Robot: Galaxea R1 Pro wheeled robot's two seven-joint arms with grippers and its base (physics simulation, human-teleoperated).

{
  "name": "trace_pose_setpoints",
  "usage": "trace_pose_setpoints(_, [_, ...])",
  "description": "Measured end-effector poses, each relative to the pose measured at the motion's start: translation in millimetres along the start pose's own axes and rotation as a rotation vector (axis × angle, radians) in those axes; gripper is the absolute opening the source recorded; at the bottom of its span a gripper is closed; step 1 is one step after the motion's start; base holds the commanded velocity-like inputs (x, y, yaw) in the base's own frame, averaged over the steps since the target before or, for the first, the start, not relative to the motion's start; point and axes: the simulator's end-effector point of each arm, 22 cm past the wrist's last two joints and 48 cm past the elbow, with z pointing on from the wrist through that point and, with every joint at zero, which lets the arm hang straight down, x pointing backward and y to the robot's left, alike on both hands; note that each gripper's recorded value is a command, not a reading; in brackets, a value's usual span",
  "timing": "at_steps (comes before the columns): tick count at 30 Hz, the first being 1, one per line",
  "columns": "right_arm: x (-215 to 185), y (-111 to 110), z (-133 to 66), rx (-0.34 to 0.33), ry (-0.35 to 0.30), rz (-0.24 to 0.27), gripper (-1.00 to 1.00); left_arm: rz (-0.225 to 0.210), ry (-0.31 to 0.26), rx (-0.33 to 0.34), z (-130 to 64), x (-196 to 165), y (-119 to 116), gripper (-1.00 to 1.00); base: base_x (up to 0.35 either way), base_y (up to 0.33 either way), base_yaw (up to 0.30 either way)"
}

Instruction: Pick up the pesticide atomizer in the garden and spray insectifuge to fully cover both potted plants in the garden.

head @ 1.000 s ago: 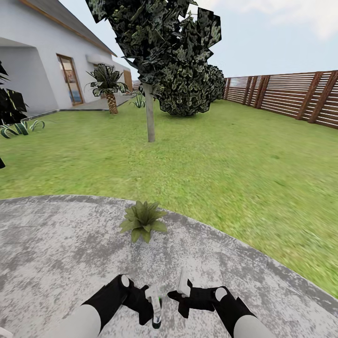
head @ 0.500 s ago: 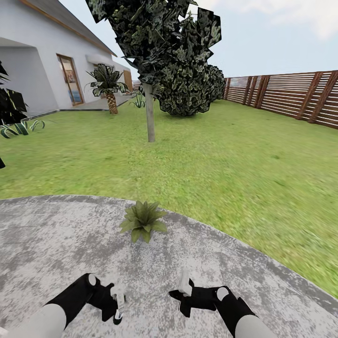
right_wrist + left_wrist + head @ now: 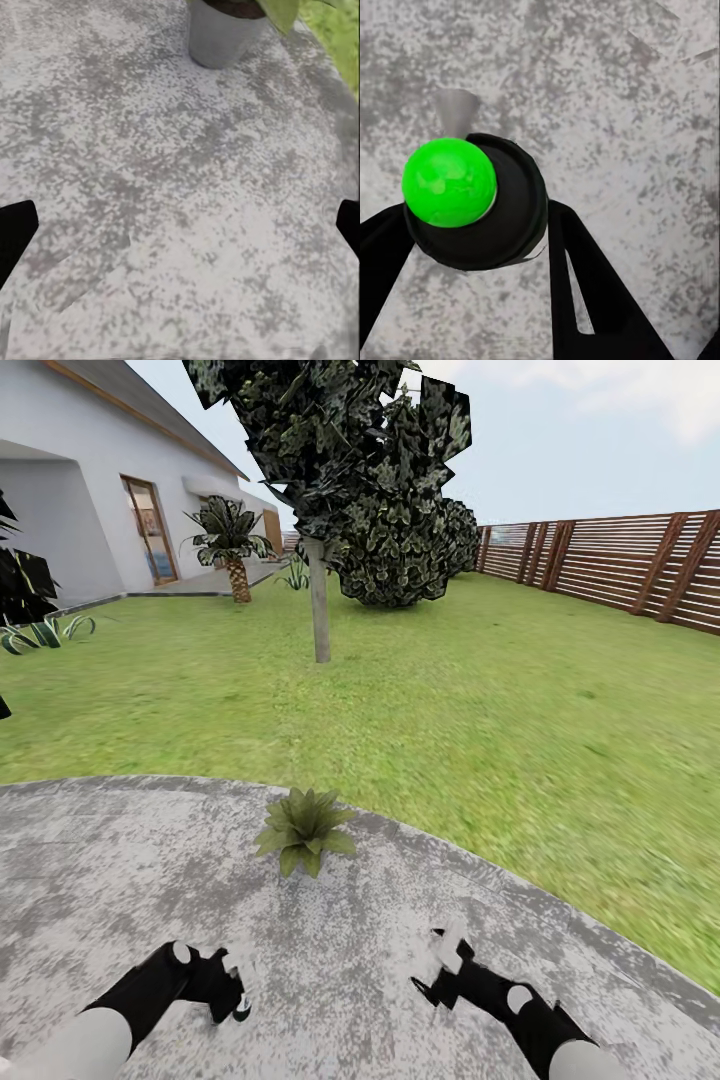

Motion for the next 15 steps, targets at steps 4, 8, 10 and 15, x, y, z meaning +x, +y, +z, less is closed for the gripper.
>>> trace_pose_setpoints(4, [38.7, -2.3, -6.0, 0.208, 0.067, 0.084, 1.0, -0.139, 0.031, -0.033, -0.9, 5.9, 7.5, -1.0, 0.0, 0.0, 0.0])
trace_pose_setpoints(8, [74.2, -13.0, -26.8, 0.435, 0.136, 0.201, 1.0, -0.261, 0.069, -0.049, -6.0, 15.7, 14.7, -1.0, 0.0, 0.0, 0.0])
trace_pose_setpoints(10, [84.7, -22.2, -36.4, 0.516, 0.152, 0.27, 1.0, -0.299, 0.084, -0.05, -7.4, 17.8, 15.8, -1.0, 0.0, 0.0, 0.0])
trace_pose_setpoints(15, [102.5, -35.7, -52.1, 0.61, 0.173, 0.377, 1.0, -0.481, 0.185, -0.032, -16.3, 28.2, 14.8, -1.0, 0.0, 0.0, 0.0])
